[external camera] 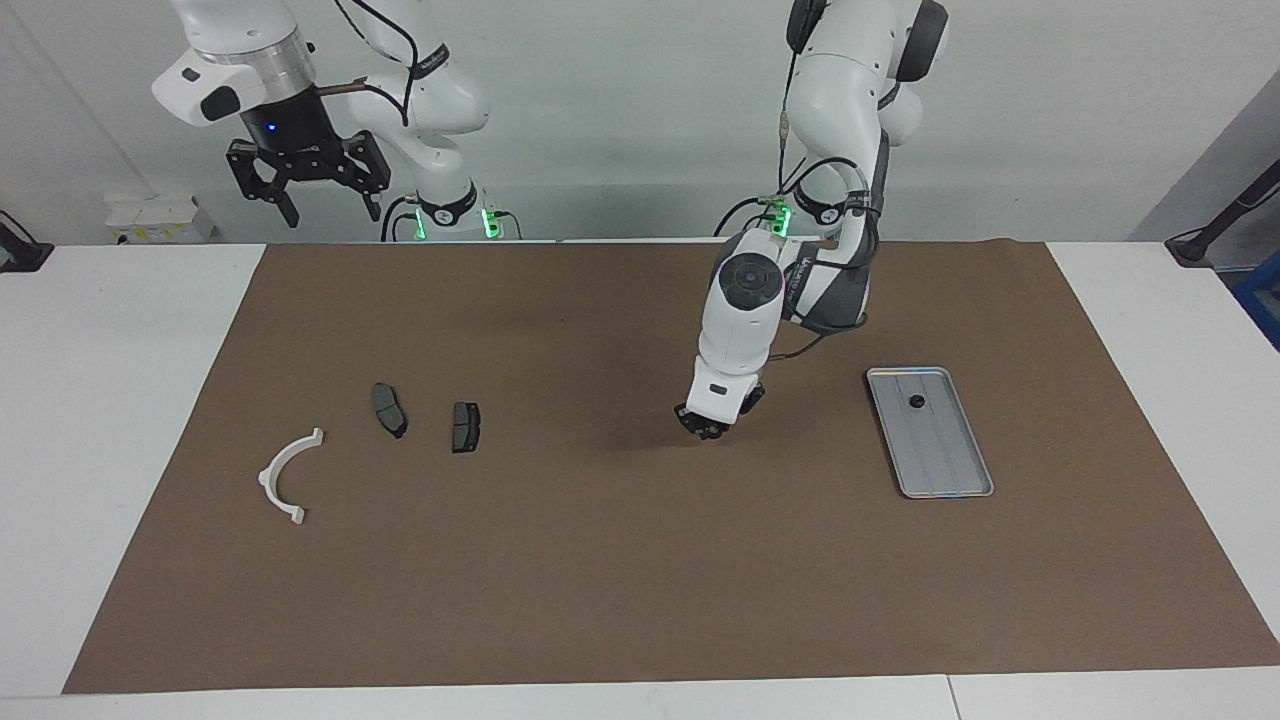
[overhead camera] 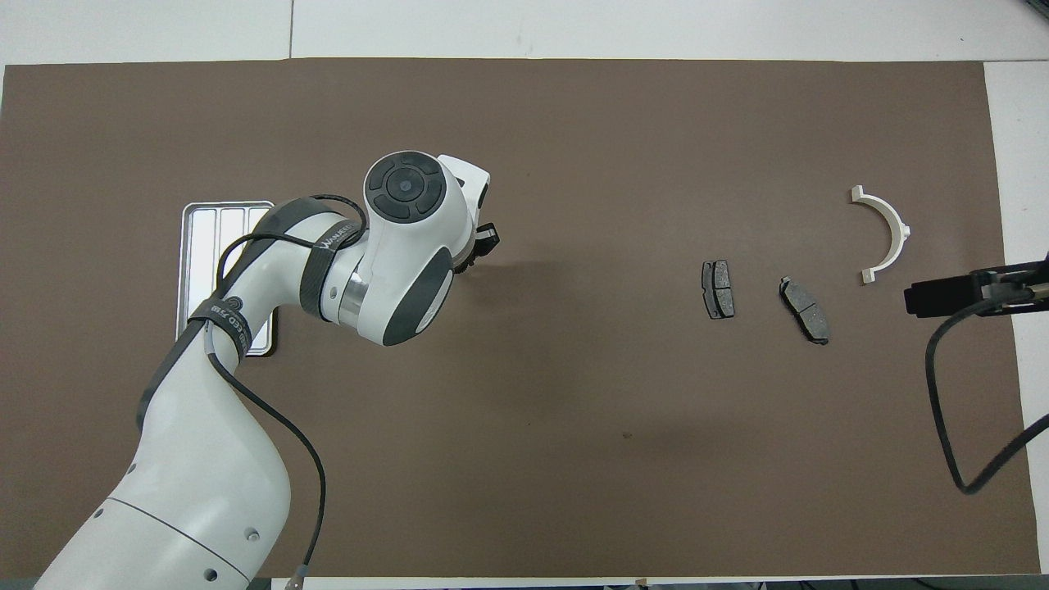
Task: Place bearing gear from tray to pile
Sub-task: 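Carry the bearing to the table center and open the left gripper, then return the left gripper to the tray while the right gripper reaches the bearing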
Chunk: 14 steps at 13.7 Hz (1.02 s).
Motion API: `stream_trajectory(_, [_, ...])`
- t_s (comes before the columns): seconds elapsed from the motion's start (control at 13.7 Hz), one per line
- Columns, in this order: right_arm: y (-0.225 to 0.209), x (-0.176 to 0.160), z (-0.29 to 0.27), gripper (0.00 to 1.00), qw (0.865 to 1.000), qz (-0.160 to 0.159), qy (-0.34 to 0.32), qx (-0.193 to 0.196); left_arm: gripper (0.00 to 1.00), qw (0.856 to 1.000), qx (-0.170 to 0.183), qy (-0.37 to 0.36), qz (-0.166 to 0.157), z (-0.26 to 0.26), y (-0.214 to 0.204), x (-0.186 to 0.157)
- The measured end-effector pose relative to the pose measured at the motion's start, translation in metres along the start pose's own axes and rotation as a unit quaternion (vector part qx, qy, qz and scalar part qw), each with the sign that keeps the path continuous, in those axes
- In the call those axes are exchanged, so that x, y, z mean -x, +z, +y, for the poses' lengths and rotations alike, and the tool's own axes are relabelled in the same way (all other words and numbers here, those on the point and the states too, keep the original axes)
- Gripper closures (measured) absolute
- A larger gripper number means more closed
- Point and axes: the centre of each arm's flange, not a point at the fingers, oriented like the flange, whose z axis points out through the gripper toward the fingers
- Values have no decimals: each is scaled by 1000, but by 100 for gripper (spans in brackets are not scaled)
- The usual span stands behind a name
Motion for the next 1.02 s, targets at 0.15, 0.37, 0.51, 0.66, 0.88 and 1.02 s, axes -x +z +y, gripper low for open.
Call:
stream_trajectory(0.15, [0, 0, 0, 0, 1000, 0, 0, 0, 65, 1000, 0, -2, 1, -8, 18, 4])
stream_trajectory(0.37, [0, 0, -1, 0, 1000, 0, -1, 0, 65, 1000, -5, -2, -3, -12, 27, 7])
stream_trajectory(0.51, [0, 0, -4, 0, 1000, 0, -3, 0, 60, 1000, -5, -2, -3, -12, 26, 8])
stream_trajectory(0.66, [0, 0, -12, 0, 1000, 0, -10, 1, 50, 1000, -7, -3, -5, -13, 23, 8])
stream_trajectory(0.88, [11, 0, -25, 0, 1000, -9, 9, 3, 18, 1000, -15, -3, -7, -35, -1, -11])
stream_trajectory(1.02, [27, -5, -45, 0, 1000, 1, 16, 4, 0, 999, -15, 39, -9, -89, -29, -49])
